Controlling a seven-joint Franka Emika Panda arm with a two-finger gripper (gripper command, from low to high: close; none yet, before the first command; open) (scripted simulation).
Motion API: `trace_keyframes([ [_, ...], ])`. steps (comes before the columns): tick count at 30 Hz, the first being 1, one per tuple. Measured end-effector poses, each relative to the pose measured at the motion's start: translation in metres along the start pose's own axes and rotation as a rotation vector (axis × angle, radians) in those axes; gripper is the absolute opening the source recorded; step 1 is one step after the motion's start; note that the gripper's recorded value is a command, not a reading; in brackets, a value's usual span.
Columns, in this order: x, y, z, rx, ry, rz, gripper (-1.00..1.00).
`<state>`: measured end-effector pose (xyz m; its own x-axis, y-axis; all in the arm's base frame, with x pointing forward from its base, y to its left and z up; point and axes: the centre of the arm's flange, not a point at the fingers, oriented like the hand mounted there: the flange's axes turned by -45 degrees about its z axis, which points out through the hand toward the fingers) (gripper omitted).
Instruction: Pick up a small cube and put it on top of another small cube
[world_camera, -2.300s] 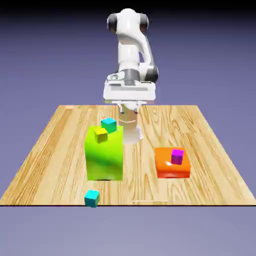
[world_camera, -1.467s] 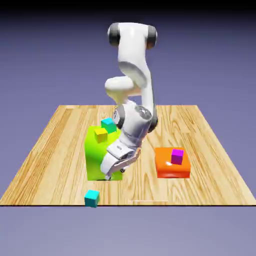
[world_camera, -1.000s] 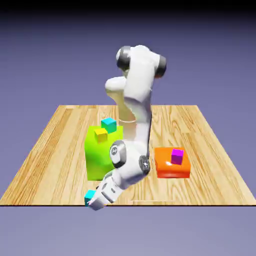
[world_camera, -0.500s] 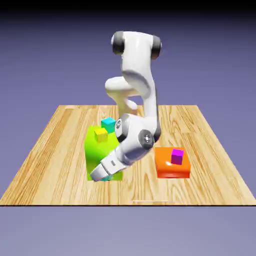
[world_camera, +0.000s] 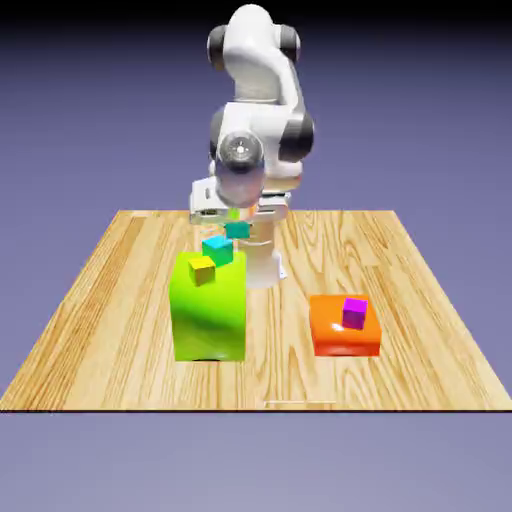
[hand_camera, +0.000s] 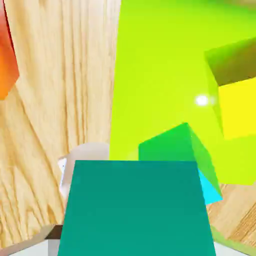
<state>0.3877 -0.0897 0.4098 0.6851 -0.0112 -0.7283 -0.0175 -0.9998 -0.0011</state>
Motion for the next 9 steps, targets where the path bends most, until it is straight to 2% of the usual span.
trace_keyframes([
  [6,0.014,0.000,0.059,0.000,0.000,0.001,-1.00],
  [7,0.015,0.000,0.064,0.001,0.000,0.000,1.00],
  [9,0.015,0.000,0.064,-0.001,0.000,0.000,1.00],
])
